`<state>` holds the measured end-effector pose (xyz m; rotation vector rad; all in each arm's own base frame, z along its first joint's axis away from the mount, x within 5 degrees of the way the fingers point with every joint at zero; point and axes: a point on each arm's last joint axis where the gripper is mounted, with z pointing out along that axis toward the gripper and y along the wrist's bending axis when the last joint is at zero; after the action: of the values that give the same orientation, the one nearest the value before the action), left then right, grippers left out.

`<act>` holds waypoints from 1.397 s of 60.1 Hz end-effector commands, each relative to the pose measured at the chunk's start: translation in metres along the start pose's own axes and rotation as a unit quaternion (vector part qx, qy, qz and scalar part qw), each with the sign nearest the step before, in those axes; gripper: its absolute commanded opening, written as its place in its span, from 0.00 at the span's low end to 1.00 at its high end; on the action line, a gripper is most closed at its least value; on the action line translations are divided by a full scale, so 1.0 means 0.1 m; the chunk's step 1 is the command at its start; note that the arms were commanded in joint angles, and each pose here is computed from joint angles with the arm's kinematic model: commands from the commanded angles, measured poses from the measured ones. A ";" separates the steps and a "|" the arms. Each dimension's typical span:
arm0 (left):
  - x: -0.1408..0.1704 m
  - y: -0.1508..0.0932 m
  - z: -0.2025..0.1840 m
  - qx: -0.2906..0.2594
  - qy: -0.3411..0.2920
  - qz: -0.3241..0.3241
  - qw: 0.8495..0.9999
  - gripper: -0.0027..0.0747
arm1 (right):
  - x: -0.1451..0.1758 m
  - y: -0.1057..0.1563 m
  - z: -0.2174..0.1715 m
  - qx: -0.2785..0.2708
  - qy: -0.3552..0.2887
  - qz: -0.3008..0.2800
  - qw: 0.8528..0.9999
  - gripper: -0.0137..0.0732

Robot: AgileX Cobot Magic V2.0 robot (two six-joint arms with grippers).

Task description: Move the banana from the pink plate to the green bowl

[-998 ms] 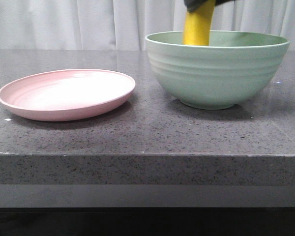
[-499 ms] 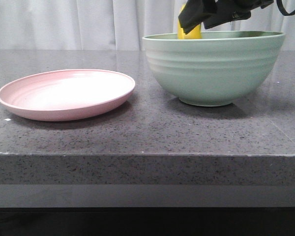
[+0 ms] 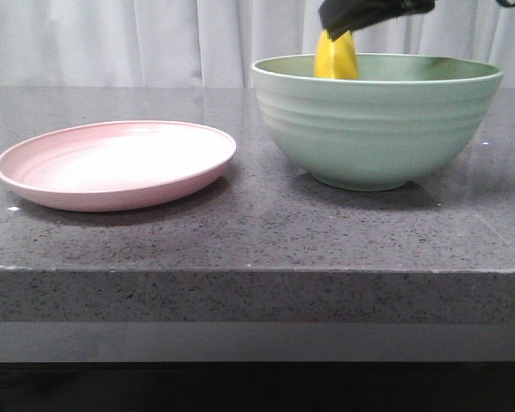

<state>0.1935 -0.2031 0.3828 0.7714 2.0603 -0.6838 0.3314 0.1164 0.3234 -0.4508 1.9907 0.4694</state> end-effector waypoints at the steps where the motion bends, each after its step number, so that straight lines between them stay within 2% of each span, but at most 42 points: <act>1: -0.17 -0.07 -0.15 0.010 -0.058 0.000 0.998 0.38 | -0.24 0.05 -0.23 0.006 -0.050 -0.013 0.999 0.17; 7: -0.17 -0.07 -0.15 0.010 -0.059 0.000 0.998 0.20 | -0.24 0.05 -0.23 0.005 -0.050 -0.013 0.999 0.02; 14: -0.18 -0.05 -0.16 -0.002 -0.063 0.015 0.998 0.01 | -0.25 0.06 -0.26 0.002 -0.051 -0.014 0.999 0.03; 18: -0.21 0.10 -0.21 -0.049 -0.077 0.040 0.995 0.01 | -0.29 0.03 -0.33 0.006 -0.058 -0.007 0.998 0.03; 24: -0.28 0.44 -0.38 -0.130 -0.106 0.015 0.986 0.01 | -0.37 -0.06 -0.56 0.020 -0.081 0.023 0.996 0.03; 31: -0.30 0.82 -0.70 -0.212 -0.135 -0.014 0.968 0.01 | -0.43 -0.19 -0.86 0.043 -0.102 0.027 0.993 0.03; 36: -0.24 0.99 -0.95 -0.258 -0.154 -0.033 0.953 0.01 | -0.43 -0.22 -1.12 0.064 -0.122 0.026 0.990 0.03; 42: -0.12 1.07 -1.22 -0.301 -0.184 -0.045 0.935 0.01 | -0.36 -0.15 -1.45 0.088 -0.150 0.020 0.985 0.03; 48: 0.14 1.04 -1.46 -0.336 -0.216 -0.048 0.916 0.01 | -0.16 0.00 -1.73 0.104 -0.171 0.002 0.980 0.03; 51: 0.28 0.97 -1.54 -0.342 -0.225 -0.047 0.911 0.01 | -0.06 0.10 -1.88 0.104 -0.183 -0.007 0.978 0.03; 66: 1.14 0.65 -1.62 -0.331 -0.234 -0.063 0.912 0.01 | 0.68 0.48 -2.36 0.106 -0.227 -0.027 0.968 0.03; 84: 1.96 0.33 -1.71 -0.322 -0.268 -0.058 0.906 0.01 | 1.36 0.71 -2.60 0.103 -0.280 -0.054 0.953 0.03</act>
<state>0.0487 -0.0091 0.2997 0.0784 1.7466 -0.1742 0.0518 0.0330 0.3195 -0.2868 1.5058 0.2980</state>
